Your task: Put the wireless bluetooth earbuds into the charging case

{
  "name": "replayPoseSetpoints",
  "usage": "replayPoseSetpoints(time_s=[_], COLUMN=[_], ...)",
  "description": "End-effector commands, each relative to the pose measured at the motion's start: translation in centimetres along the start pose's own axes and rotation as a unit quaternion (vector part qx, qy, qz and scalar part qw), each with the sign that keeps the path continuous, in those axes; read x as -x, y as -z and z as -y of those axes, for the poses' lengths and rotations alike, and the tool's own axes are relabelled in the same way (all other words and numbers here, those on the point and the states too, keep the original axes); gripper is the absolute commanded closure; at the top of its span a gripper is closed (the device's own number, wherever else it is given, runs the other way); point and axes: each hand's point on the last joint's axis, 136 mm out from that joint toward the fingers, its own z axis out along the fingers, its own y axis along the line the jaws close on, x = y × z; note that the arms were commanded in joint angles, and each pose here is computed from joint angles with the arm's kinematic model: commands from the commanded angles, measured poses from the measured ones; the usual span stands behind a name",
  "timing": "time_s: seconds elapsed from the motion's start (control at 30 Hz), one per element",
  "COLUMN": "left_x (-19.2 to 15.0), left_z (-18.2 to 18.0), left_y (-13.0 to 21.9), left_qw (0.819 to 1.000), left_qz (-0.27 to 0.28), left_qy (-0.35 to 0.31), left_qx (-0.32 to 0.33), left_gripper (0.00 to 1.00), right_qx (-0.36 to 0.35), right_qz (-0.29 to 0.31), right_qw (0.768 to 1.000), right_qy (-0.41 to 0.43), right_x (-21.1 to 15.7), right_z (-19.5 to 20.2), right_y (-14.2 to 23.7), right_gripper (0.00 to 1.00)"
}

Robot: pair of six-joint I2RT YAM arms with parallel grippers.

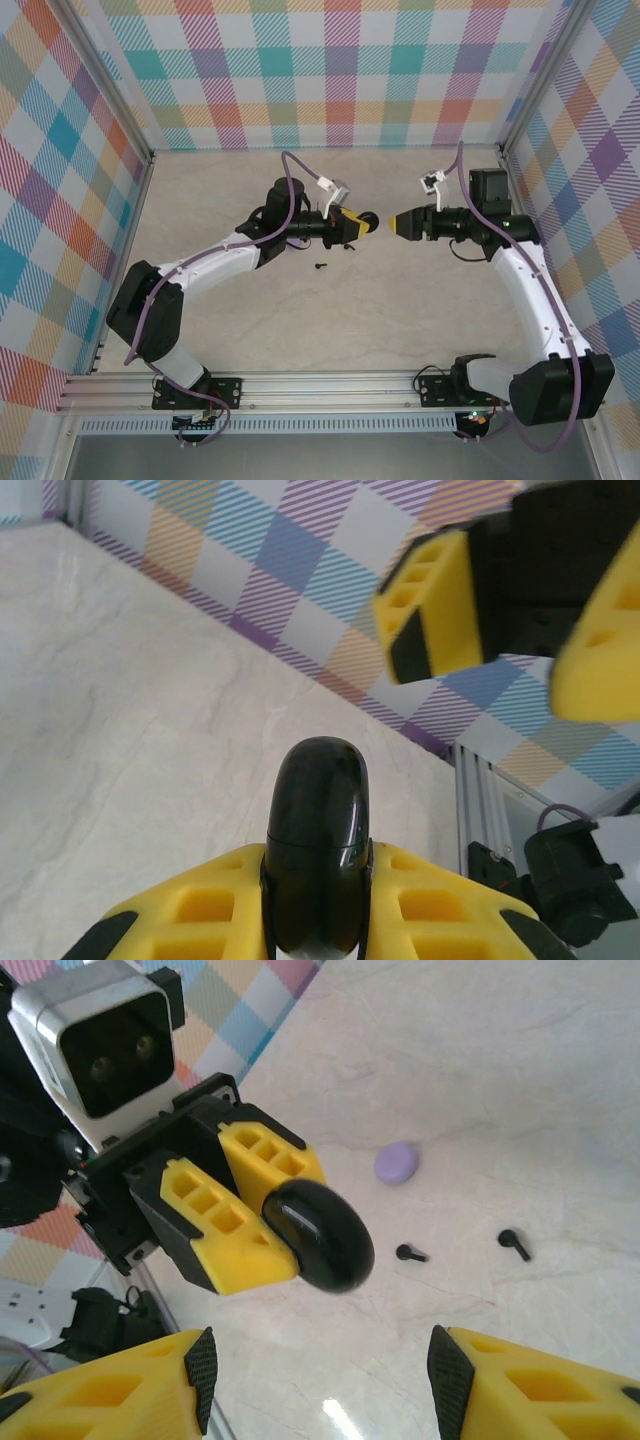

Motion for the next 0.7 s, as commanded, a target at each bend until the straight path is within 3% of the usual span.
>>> replayPoseSetpoints(time_s=[0.0, 0.27, 0.67], left_x=[2.8, 3.6, 4.5], left_z=[3.7, 6.3, 6.8], left_y=[1.2, 2.1, 2.2], left_qw=[0.993, 0.986, 0.987], left_qz=[0.05, 0.057, 0.05], left_qy=[-0.082, -0.105, -0.084], left_qx=[-0.071, -0.119, -0.125], left_gripper=[0.97, 0.99, 0.99], right_qx=[0.066, 0.125, 0.15], right_qz=[-0.008, -0.018, -0.032], right_qw=[0.997, 0.99, 0.985], right_qy=[0.03, 0.058, 0.076], right_x=[0.4, 0.8, 0.5], right_z=[-2.4, -4.1, -5.1], right_y=[0.2, 0.3, -0.2], right_gripper=[0.41, 0.41, 0.39])
